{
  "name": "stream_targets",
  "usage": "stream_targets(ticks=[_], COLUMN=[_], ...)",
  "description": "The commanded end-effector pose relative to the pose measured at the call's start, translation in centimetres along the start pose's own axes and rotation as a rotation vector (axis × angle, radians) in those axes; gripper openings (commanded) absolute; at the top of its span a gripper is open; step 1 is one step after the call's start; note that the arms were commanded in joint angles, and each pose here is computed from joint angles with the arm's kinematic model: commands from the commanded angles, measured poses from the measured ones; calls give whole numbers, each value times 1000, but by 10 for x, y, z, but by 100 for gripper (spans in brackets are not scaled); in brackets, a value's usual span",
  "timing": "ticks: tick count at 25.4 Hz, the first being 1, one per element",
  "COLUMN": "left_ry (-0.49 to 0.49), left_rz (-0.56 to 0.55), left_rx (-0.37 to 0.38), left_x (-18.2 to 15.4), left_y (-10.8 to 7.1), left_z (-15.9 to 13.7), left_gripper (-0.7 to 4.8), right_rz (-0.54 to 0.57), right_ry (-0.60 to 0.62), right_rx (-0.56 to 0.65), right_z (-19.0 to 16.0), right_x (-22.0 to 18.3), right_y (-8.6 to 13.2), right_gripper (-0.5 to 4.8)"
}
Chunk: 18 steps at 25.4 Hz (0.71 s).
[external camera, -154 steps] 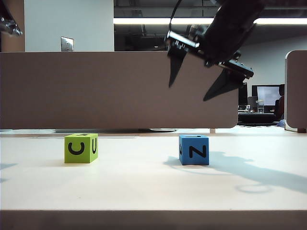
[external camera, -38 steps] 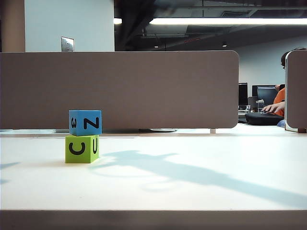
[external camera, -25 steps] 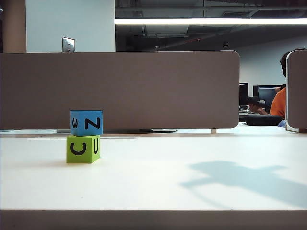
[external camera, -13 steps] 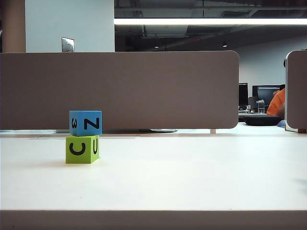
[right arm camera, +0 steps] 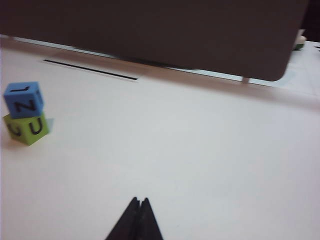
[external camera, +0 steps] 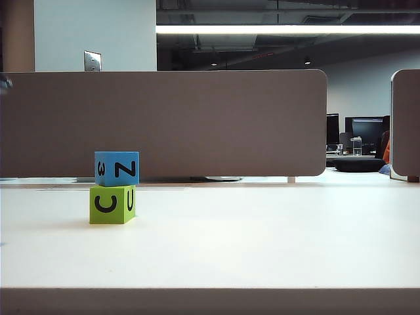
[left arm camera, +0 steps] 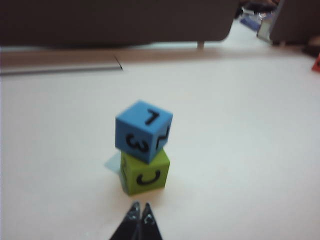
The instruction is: Stack the letter block on the right onto the letter block on the left.
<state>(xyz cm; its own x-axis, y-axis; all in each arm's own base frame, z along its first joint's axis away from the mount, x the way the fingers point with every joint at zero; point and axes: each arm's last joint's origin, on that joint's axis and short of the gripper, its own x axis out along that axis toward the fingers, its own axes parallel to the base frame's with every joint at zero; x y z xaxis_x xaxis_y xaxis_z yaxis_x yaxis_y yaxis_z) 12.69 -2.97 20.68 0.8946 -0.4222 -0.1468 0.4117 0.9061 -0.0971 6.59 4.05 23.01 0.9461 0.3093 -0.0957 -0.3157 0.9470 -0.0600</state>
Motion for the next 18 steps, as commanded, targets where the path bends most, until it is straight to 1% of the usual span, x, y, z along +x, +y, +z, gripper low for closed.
stream_targets(ticks=[1, 3, 6, 8, 10, 11, 13, 15, 18], left_ry=[-8, -16, -63, -87, -85, -85, -89, -96, -125], left_rz=[-9, -10, -2, 2, 20, 27, 55, 57, 55], left_rx=[8, 9, 18, 21, 18, 18, 17, 15, 23], left_x=[1, 1, 1, 0, -1, -2, -3, -4, -7], left_y=[1, 1, 2, 2, 3, 3, 4, 3, 2], left_z=[-8, -14, -24, -29, -37, -39, -43, -45, -43], left_gripper=[-5, -5, -5, -5, -5, -5, -5, -6, -5], right_rz=[32, 27, 21, -23, -89, -99, -99, -92, -32], right_ry=[-14, -24, -32, -10, 30, 30, 27, 30, 45], right_rx=[7, 11, 26, 21, 17, 28, 29, 26, 20], right_z=[-9, -13, -16, -20, -24, -24, -23, -24, -29], right_x=[3, 6, 8, 9, 9, 9, 9, 9, 11], right_y=[2, 3, 4, 3, 1, 0, 0, 1, 3], right_gripper=[-1, -1, -1, -1, -1, -1, -1, -1, -1])
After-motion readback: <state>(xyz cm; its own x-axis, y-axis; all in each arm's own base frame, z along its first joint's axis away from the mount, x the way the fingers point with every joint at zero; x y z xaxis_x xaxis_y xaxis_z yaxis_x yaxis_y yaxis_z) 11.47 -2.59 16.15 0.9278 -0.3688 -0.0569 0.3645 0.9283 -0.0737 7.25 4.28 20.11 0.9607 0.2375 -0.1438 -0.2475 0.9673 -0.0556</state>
